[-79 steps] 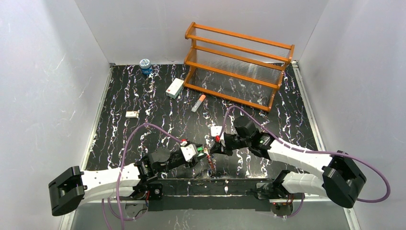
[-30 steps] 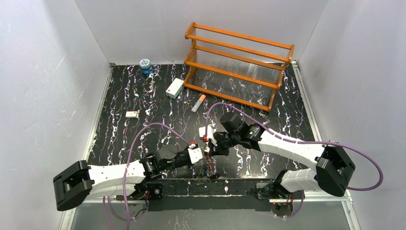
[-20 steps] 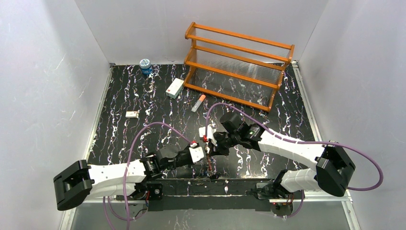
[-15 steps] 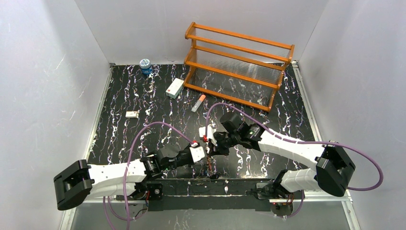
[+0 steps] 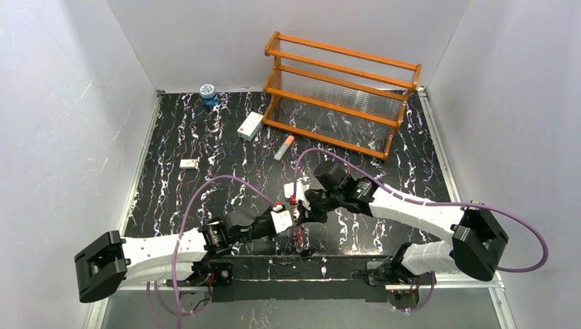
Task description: Put the keys on the keyring
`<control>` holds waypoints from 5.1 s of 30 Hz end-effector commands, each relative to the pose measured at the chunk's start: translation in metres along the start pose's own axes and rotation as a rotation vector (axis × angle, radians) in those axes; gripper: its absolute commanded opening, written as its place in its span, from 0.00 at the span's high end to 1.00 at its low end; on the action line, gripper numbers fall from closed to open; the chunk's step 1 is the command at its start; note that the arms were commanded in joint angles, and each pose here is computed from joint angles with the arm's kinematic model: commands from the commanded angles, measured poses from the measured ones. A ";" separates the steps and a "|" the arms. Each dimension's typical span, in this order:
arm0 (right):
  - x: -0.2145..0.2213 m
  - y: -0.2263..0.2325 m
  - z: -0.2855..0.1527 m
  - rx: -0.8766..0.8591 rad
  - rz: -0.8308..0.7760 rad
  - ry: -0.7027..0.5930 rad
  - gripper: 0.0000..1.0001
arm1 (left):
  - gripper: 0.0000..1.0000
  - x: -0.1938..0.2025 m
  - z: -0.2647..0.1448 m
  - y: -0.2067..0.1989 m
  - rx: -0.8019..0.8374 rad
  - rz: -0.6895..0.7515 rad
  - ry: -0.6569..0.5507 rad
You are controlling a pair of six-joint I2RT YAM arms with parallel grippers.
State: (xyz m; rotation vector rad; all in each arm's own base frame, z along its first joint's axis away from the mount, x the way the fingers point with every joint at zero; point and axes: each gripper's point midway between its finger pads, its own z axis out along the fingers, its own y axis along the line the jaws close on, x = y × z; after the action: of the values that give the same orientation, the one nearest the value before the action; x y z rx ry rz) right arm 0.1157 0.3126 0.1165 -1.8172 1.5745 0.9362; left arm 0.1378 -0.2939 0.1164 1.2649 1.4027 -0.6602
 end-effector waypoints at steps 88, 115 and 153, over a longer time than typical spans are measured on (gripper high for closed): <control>-0.051 -0.001 -0.027 0.015 -0.118 -0.443 0.64 | 1.00 -0.050 -0.036 0.006 -0.078 -0.044 -0.365; -0.048 -0.008 -0.021 0.014 -0.111 -0.419 0.85 | 1.00 -0.050 -0.034 0.005 -0.070 -0.037 -0.356; -0.005 -0.017 -0.002 0.039 -0.028 -0.271 0.99 | 1.00 -0.049 -0.034 0.007 -0.083 -0.042 -0.354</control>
State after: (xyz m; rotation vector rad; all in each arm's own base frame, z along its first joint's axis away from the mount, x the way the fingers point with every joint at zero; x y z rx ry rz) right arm 0.1246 0.3181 0.1344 -1.5807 1.3306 1.1255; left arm 0.1233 -0.2748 0.1471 1.0491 1.2266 -0.7939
